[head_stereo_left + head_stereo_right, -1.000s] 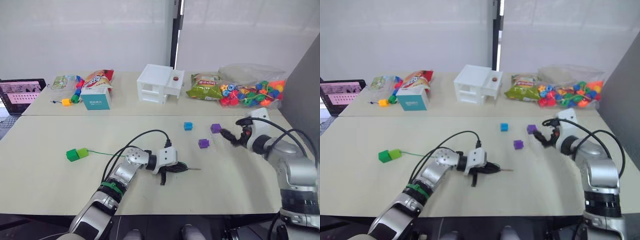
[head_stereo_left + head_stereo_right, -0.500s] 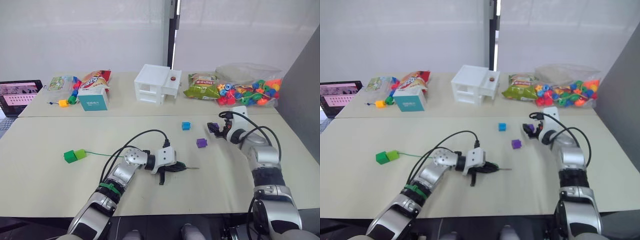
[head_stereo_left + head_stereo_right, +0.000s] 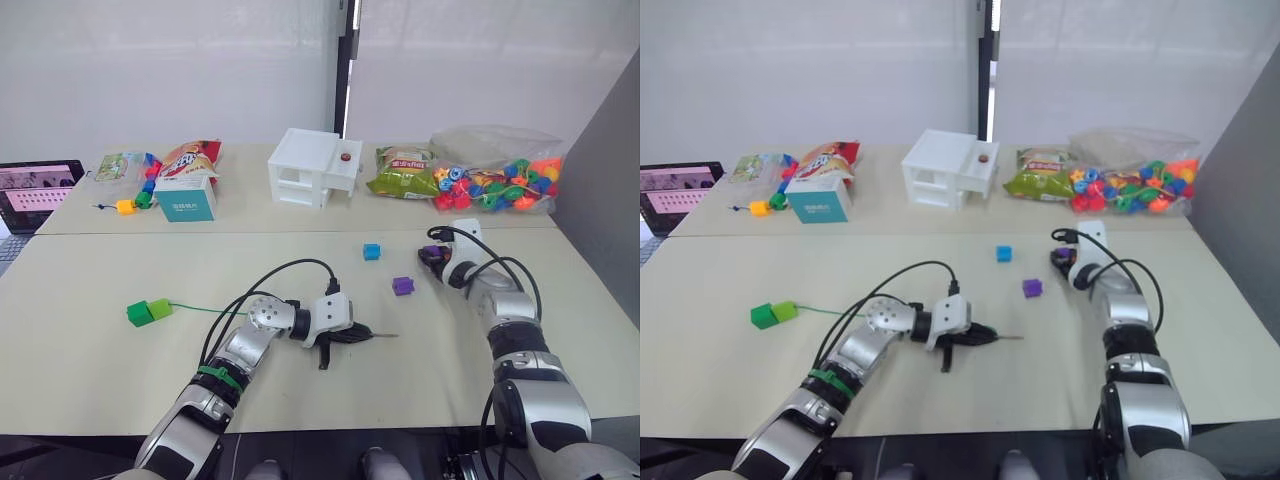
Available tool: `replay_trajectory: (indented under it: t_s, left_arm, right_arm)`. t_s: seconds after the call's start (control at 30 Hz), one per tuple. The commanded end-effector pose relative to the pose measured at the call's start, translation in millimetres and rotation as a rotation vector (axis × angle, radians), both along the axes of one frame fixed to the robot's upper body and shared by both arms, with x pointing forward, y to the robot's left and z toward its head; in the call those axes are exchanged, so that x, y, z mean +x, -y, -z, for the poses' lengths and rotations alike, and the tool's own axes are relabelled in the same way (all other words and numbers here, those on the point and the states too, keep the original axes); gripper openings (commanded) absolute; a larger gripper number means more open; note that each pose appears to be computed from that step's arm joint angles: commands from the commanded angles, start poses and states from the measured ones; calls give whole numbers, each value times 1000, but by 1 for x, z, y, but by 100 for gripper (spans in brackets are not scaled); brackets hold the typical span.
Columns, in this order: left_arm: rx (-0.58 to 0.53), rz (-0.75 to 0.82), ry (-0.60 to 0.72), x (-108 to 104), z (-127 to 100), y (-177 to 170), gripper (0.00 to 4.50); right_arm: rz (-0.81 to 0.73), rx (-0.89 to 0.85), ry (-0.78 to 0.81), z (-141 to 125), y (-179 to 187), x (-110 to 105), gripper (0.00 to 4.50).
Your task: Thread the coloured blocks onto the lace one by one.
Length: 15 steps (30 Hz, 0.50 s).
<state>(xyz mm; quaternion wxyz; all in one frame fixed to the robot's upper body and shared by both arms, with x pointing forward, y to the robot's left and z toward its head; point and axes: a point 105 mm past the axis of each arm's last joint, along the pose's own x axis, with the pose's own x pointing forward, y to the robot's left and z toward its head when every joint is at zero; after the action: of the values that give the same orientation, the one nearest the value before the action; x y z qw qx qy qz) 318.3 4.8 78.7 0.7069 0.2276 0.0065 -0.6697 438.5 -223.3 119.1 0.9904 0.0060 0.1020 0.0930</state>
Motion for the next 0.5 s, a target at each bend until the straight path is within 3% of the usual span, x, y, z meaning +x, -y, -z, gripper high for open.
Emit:
replay_trajectory:
  t_s: [0.03, 0.17, 0.37, 0.5]
  left_arm:
    - [10, 19, 7, -2, 3, 5, 0]
    - [6, 39, 8, -4, 3, 10, 0]
    - [-15, 122, -8, -13, 2, 24, 0]
    - [-8, 167, -18, -16, 4, 29, 0]
  right_arm:
    - [14, 43, 81, -25, 8, -4, 117]
    - [35, 57, 124, -43, 19, -18, 117]
    - [64, 31, 172, -70, 41, -73, 117]
    - [49, 67, 173, -70, 24, -109, 117]
